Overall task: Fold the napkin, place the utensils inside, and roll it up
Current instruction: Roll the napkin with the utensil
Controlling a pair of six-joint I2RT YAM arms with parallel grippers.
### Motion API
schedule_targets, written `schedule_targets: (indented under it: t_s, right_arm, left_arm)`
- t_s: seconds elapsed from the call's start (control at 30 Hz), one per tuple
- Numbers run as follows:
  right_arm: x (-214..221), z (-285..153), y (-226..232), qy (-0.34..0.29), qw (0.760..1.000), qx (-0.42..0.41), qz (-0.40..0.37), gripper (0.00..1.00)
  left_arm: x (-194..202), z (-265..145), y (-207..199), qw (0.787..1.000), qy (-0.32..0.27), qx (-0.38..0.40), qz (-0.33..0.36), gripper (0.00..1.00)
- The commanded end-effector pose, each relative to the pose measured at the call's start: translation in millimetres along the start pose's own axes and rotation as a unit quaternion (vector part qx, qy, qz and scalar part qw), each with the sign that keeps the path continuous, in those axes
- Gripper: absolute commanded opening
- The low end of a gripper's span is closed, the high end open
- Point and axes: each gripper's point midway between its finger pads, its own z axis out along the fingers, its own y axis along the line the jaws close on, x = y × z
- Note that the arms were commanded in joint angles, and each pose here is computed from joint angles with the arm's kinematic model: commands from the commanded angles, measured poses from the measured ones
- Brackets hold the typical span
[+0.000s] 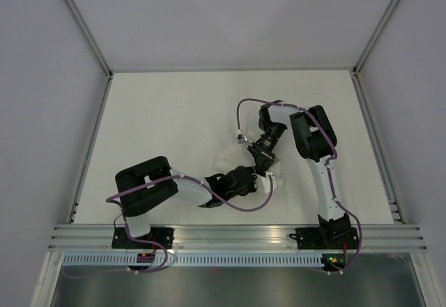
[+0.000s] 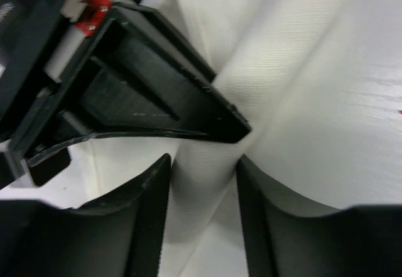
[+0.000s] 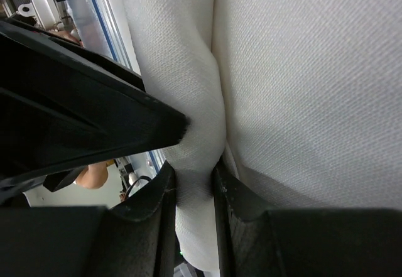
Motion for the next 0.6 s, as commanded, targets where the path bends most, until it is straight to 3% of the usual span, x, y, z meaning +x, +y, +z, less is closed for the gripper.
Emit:
schedule_targets:
  t_s: [0.0,0.07,0.27,0.47,0.57]
  right_arm:
    - [11,0,-93,0.065,0.985,0.135,-0.080,0.04]
    - [10,0,-94,0.064,0.985,0.136,-0.081,0.04]
    - [5,-3,-89,0.049,0.984,0.142,-0.095,0.14]
    - [-12,-22,-60,-0.011,0.979,0.150,-0.140,0.36]
    - [-31,-49,-36,-0.084,0.969,0.163,-0.167,0.45]
  left_arm:
    - [11,7,-14,0.999,0.023,0.048,0.001,0.48]
    - [14,8,-20,0.997,0.032,0.073,-0.015,0.31]
    - [26,9,-43,0.986,0.057,0.146,-0.061,0.02]
    - [25,5,-51,0.971,0.052,0.204,-0.113,0.02]
    - [28,5,-51,0.962,0.062,0.229,-0.135,0.02]
